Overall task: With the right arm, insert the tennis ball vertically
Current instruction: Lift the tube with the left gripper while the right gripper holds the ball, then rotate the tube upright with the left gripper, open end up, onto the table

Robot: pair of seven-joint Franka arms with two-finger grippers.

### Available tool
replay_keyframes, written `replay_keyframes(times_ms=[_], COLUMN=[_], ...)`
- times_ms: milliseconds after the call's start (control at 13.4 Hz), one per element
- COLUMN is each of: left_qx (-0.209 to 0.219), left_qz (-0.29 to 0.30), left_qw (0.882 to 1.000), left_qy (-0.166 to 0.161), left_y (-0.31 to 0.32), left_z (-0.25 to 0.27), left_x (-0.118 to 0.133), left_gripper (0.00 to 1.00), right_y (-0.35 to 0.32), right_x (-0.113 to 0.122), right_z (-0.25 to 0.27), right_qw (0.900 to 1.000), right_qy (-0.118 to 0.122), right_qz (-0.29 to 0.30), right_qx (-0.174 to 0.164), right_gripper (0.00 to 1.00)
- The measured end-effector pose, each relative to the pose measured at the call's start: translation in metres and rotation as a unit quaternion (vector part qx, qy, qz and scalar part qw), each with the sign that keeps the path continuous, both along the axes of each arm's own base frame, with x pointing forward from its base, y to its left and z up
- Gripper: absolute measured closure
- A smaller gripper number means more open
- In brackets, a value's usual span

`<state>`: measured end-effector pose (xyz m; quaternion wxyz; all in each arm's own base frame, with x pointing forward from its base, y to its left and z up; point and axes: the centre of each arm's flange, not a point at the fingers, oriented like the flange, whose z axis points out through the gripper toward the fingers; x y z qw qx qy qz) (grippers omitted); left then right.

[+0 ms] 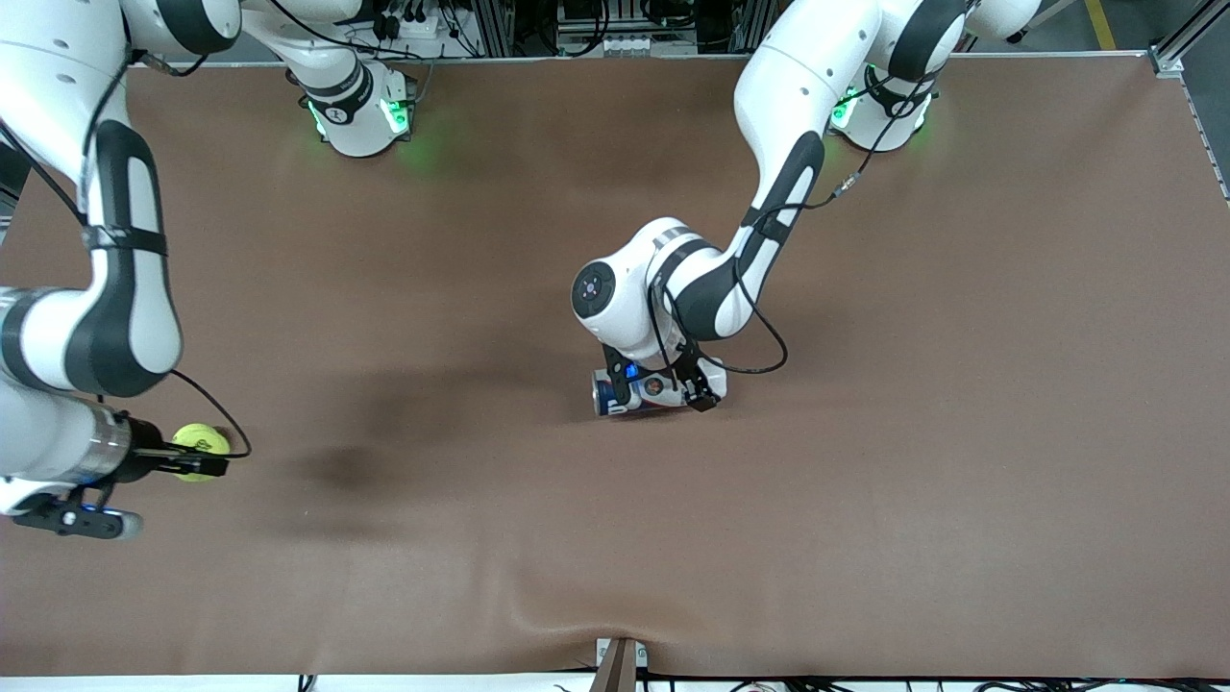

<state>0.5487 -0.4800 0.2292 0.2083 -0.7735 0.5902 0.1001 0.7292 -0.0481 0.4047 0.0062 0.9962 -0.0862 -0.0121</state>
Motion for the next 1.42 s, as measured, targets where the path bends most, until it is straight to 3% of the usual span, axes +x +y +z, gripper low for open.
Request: replay_keyframes(times_ms=[298, 522, 821, 1044, 1417], left_qx=[-0.081, -0.166, -0.282, -0.362, -0.447], left_qz=[0.000, 0.014, 0.028, 0.047, 0.072], left_qw=[0.996, 0.984, 0.953, 0.921, 0.874], left_qy=[-0.029, -0.061, -0.107, -0.137, -0.176], left_y=[-0.020, -0.035, -0.052, -0.054, -0.056], left_z=[0.033, 0.046, 0.062, 0.063, 0.035], left_x=[0.005, 0.013, 0.023, 0.032, 0.033], left_gripper=[0.23, 0.23, 0.23, 0.23, 0.23], right_y=[-0.013, -0.012, -0.009, -0.009, -0.014], right_x=[-0.016, -0.027, -0.035, -0.036, -0.037], right_z=[0.039, 0.073, 0.096, 0.097, 0.100], right_qw=[1.000, 1.000, 1.000, 1.000, 1.000], right_qy=[0.011, 0.008, 0.003, 0.006, 0.004], right_qz=[-0.010, -0.010, -0.008, -0.008, -0.012], right_qx=[0.003, 0.005, 0.007, 0.007, 0.007], right_gripper=[0.33, 0.33, 0.33, 0.33, 0.33])
